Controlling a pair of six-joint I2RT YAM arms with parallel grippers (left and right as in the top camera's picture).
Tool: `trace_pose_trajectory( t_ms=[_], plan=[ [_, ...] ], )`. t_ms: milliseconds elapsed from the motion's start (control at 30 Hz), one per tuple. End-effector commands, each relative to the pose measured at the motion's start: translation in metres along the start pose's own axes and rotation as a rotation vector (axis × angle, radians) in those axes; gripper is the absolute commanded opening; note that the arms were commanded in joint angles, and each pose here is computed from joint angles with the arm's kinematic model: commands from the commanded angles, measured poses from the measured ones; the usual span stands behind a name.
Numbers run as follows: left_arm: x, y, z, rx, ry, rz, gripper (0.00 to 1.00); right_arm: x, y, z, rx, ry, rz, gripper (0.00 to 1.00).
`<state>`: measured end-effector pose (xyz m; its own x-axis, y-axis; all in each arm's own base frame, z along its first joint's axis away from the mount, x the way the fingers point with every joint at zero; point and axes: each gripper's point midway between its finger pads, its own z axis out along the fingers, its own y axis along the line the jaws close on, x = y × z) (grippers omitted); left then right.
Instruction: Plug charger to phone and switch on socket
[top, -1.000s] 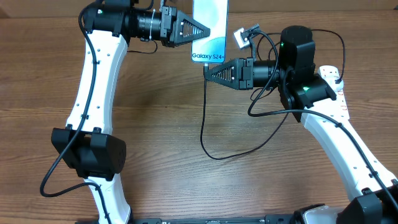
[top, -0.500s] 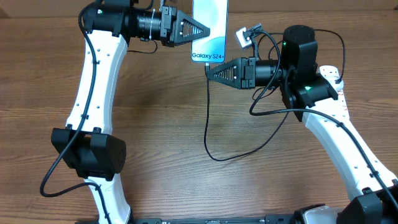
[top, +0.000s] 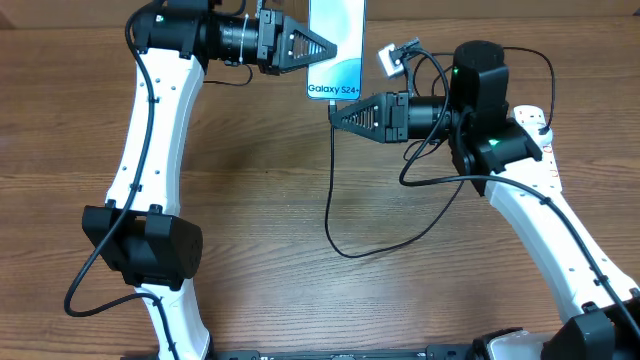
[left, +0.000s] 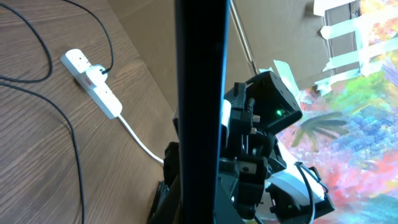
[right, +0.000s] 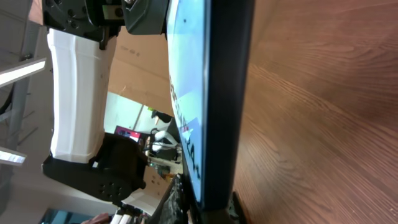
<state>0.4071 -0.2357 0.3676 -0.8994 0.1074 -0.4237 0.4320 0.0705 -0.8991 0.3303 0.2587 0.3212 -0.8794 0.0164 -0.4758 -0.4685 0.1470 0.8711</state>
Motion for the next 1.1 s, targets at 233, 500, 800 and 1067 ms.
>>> trace_pose_trajectory(
  t_ms=[233,500,800,1067],
  plan=[
    [0.004,-0.017,0.003,0.059,0.020,0.007,0.04,-0.026,0.010,-0.003,0.055,-0.116,-0.075,0.04],
    [-0.003,-0.007,-0.008,0.010,-0.015,0.014,0.04,-0.014,0.011,-0.002,0.027,-0.063,-0.041,0.04],
    [-0.012,0.057,-0.040,-0.345,-0.119,-0.090,0.04,0.003,-0.100,-0.032,0.576,-0.168,0.160,0.04],
    [-0.001,0.105,-0.064,-0.665,-0.131,-0.139,0.04,0.094,-0.188,-0.060,0.964,0.138,0.285,0.04]
  ],
)
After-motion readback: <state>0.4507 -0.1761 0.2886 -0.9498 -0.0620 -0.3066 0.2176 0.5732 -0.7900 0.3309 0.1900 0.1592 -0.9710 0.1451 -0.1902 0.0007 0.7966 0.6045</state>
